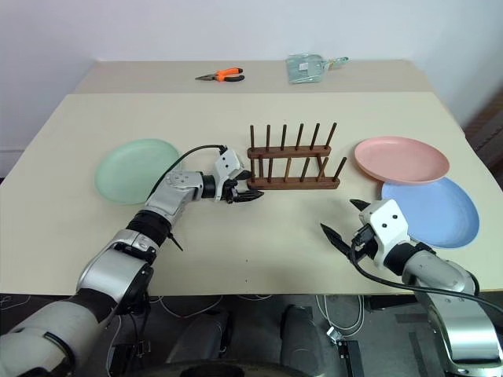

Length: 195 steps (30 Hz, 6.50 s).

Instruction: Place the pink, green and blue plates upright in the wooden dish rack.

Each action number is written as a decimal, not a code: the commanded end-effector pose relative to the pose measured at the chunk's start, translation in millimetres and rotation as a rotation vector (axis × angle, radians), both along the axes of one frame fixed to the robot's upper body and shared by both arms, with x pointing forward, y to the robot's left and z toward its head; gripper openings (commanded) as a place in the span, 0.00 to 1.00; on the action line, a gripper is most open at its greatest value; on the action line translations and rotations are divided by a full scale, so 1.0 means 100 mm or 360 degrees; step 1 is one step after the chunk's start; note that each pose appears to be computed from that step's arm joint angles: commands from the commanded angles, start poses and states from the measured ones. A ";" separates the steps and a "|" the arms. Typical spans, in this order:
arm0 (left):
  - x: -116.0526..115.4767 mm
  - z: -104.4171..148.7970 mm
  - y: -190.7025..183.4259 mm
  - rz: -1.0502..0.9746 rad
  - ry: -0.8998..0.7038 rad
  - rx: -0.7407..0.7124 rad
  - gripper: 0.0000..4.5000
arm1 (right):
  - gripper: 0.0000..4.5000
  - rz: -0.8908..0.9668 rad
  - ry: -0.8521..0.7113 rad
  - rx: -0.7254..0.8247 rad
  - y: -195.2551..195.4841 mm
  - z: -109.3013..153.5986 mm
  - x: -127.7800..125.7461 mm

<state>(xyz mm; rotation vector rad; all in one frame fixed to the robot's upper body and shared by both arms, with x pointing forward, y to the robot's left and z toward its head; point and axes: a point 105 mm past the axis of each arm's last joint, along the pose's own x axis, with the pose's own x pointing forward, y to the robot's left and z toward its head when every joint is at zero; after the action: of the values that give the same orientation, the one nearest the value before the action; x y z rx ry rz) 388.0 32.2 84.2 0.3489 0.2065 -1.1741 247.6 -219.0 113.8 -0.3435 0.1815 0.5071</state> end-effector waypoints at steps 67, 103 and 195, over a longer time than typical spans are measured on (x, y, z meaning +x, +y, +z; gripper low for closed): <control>-1.03 0.44 -0.05 0.0041 0.0023 -0.0472 0.25 | 0.42 -0.0088 -0.0189 -0.1593 -1.26 0.27 0.93; -1.01 0.38 0.04 0.0067 -0.0030 -0.0382 0.25 | 0.24 0.0079 -0.0062 0.0848 0.08 1.26 0.50; -1.25 0.68 0.33 0.0095 0.0007 -0.0491 0.68 | 0.00 0.0254 -0.0136 0.1311 0.94 1.55 0.62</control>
<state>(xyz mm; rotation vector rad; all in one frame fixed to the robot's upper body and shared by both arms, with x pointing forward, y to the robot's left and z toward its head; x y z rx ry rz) 269.2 71.6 139.4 0.0533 0.0899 -1.0928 311.1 -124.6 266.2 0.4298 -0.1436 0.6746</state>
